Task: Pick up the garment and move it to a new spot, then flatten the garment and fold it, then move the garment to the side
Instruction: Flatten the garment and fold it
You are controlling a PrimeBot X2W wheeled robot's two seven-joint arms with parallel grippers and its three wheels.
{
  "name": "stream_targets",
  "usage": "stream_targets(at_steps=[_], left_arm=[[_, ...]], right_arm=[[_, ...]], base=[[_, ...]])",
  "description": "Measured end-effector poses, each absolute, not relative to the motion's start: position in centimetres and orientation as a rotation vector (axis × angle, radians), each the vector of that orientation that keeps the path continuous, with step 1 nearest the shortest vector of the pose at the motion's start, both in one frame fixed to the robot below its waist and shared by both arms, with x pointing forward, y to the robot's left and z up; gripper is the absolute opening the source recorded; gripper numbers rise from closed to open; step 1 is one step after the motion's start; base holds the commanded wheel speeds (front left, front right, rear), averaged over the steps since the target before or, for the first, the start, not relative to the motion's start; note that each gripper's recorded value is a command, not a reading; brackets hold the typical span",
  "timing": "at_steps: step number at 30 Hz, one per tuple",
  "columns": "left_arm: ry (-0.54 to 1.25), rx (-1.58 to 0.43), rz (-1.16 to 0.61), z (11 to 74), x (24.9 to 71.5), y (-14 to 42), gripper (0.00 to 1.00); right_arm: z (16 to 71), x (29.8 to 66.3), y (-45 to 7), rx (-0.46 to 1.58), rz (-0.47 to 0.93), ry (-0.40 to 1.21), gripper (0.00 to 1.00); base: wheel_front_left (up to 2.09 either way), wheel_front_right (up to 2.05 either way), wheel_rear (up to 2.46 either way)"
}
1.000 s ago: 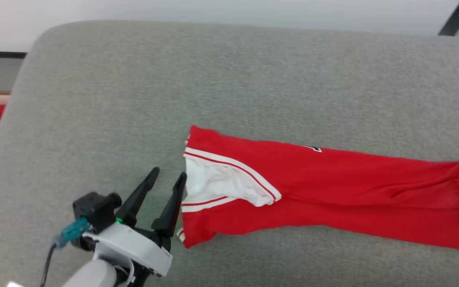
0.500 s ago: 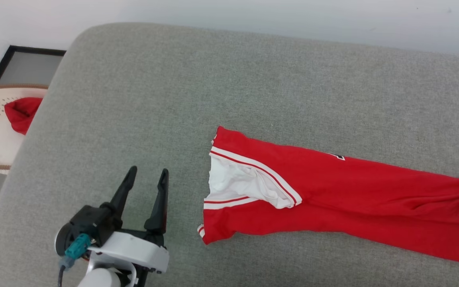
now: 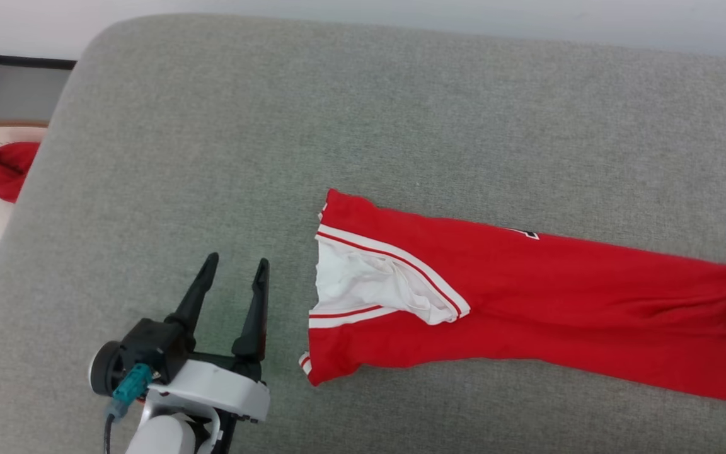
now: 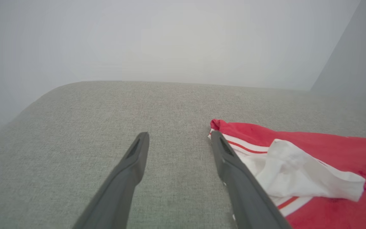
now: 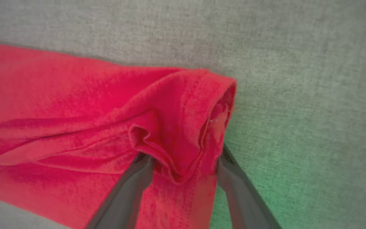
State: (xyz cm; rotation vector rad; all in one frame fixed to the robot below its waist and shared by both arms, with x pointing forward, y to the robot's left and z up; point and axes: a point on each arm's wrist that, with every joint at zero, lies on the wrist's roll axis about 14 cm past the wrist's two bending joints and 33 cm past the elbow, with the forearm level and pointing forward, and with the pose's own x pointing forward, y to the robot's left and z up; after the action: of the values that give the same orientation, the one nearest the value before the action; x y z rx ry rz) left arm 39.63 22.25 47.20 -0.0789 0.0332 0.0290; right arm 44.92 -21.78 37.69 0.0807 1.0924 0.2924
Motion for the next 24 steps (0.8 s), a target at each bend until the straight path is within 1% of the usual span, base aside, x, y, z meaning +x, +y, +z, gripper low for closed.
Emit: stream_targets(at_steps=[6,11,13,17,22,24], left_arm=[[0.036,-0.069,0.030,46.9,40.0,22.4,1.00],[0.024,-0.072,0.025,47.1,40.3,22.3,1.00],[0.018,-0.073,0.022,47.1,40.6,22.2,1.00],[0.013,-0.084,0.013,47.1,41.0,21.9,1.00],[0.021,-0.089,-0.003,46.6,41.6,21.5,1.00],[0.021,-0.098,-0.008,46.4,41.9,21.3,1.00]], right_arm=[[38.0,45.2,-22.1,0.107,0.280,1.054,0.00],[38.7,45.8,-23.5,0.115,0.235,0.989,0.00],[39.1,45.9,-25.8,0.087,0.179,0.969,0.00],[39.8,45.5,-31.7,0.058,0.023,0.940,0.00],[42.8,45.2,-39.9,-0.024,-0.187,0.843,0.00],[43.7,44.8,-42.3,-0.039,-0.256,0.808,0.00]], base=[[0.00,0.00,0.00],[0.00,0.00,0.00],[0.00,0.00,0.00],[0.00,0.00,0.00],[0.00,0.00,0.00],[0.00,0.00,0.00]])
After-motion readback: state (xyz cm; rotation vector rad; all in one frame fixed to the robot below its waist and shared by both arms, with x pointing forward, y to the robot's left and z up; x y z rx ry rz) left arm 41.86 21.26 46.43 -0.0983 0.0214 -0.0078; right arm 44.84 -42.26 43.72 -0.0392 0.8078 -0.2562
